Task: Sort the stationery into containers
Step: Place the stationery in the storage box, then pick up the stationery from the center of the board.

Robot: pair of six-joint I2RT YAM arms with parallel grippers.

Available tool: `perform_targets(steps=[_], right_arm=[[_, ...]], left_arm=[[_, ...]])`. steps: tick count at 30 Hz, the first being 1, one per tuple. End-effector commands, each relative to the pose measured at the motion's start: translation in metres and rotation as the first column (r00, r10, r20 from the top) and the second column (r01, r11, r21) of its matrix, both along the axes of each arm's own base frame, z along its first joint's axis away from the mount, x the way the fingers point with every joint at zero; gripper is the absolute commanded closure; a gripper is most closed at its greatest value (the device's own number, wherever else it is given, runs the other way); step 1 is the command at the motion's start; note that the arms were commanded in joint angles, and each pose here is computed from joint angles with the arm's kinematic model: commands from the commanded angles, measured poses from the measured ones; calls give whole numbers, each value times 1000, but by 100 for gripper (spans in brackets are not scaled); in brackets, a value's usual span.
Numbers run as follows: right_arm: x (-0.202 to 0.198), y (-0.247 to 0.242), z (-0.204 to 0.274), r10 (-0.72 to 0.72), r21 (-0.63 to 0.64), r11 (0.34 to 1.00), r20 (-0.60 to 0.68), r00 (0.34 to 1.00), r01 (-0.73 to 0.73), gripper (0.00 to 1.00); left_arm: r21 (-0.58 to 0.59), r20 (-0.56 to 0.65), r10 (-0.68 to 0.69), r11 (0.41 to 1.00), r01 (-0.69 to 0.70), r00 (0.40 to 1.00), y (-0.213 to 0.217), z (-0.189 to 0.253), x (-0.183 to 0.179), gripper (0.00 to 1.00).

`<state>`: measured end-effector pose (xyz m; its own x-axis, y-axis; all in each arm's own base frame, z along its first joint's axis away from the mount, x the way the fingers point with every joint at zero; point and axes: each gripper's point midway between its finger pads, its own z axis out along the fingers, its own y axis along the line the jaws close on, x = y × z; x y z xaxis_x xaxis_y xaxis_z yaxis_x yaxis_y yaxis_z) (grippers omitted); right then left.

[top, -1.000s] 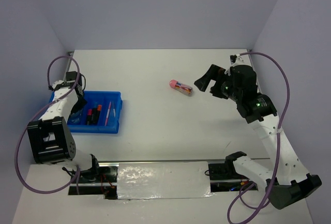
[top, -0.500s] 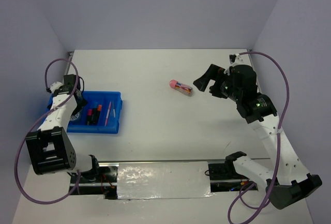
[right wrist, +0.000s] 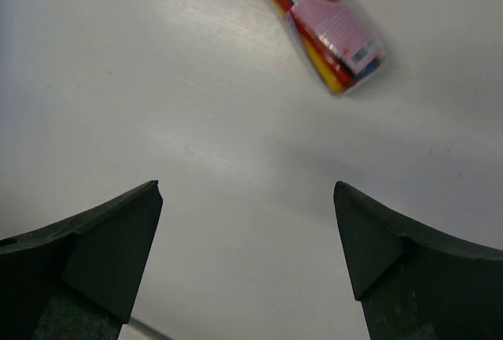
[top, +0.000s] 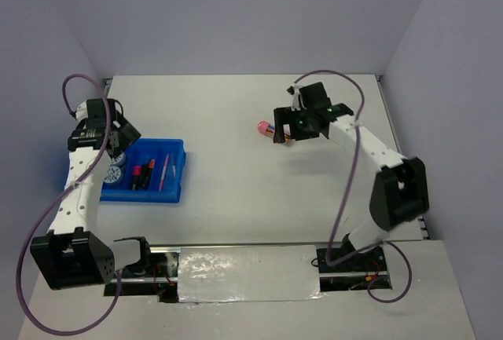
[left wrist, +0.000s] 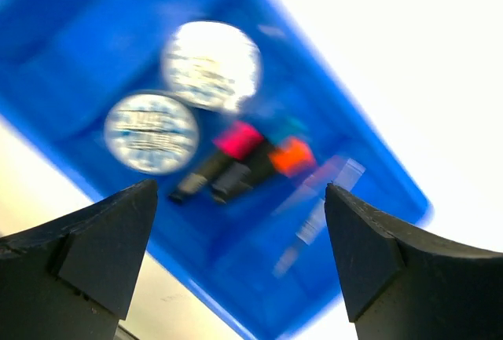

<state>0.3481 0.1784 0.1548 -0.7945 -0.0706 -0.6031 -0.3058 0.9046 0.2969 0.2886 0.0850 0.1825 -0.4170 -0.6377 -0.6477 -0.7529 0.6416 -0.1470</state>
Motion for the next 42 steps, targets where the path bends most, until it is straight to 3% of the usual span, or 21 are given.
perform_targets(steps=[1,4,10,14,21,22,23,25,26,27,28,29,30,31,32,33,34,35,36,37,42], right_arm=[[40,-7,-1,154,-216,967,83,985,-134,4],[70,-14,-14,193,-350,924,84,978,-152,4],[106,-6,-43,244,-457,869,62,968,-190,3],[107,6,-76,282,-424,866,-23,959,-265,5],[76,10,-139,300,-363,864,-184,936,-349,11],[73,11,-142,289,-357,869,-198,937,-344,16],[72,9,-147,274,-363,869,-213,938,-336,45],[72,16,-131,252,-342,890,-181,951,-301,70],[72,19,-122,241,-337,899,-152,958,-280,92],[63,19,-118,205,-315,917,-150,967,-243,100],[66,27,-104,198,-273,937,-96,976,-217,100],[65,34,-61,193,-201,961,-3,981,-189,100],[50,54,-46,209,-56,977,14,978,-208,100],[38,66,2,232,51,970,112,966,-239,100],[27,78,23,257,146,949,150,955,-279,100],[1,99,60,296,334,876,198,934,-348,100],[-12,107,76,321,409,829,213,923,-382,100],[-23,113,89,342,470,785,215,915,-404,100],[-40,122,114,355,568,706,232,906,-422,100],[-48,125,122,358,607,672,236,904,-424,100],[-91,144,182,350,723,492,346,870,-486,100]], left_arm=[[-45,106,-224,972,229,969,-49,38,18,1],[-76,138,-349,929,362,927,-82,48,23,1],[-123,146,-490,853,507,859,-119,47,18,1],[-88,142,-485,862,499,863,-112,54,10,1],[-35,116,-497,863,504,860,-103,59,14,1],[-47,125,-511,853,520,850,-108,59,16,1],[-59,116,-515,850,523,849,-109,55,19,1],[-76,137,-531,836,543,836,-115,60,23,1],[-74,158,-544,825,560,824,-119,64,26,1],[-65,199,-557,814,578,807,-123,72,32,1],[-66,244,-575,793,605,780,-131,82,37,1],[-107,306,-621,731,674,722,-150,90,37,1],[-103,393,-641,681,725,659,-166,105,46,1],[-124,460,-658,618,777,597,-183,115,48,1],[-162,562,-686,457,875,463,-216,132,37,1],[-126,676,-648,367,922,351,-239,155,43,1],[-102,737,-623,284,953,264,-256,172,37,1],[-122,792,-571,196,973,214,-271,187,26,1],[-91,818,-554,141,986,154,-284,195,21,1],[0,847,-528,107,994,57,-291,215,20,1],[75,875,-477,-39,996,-85,-319,249,0,1]])
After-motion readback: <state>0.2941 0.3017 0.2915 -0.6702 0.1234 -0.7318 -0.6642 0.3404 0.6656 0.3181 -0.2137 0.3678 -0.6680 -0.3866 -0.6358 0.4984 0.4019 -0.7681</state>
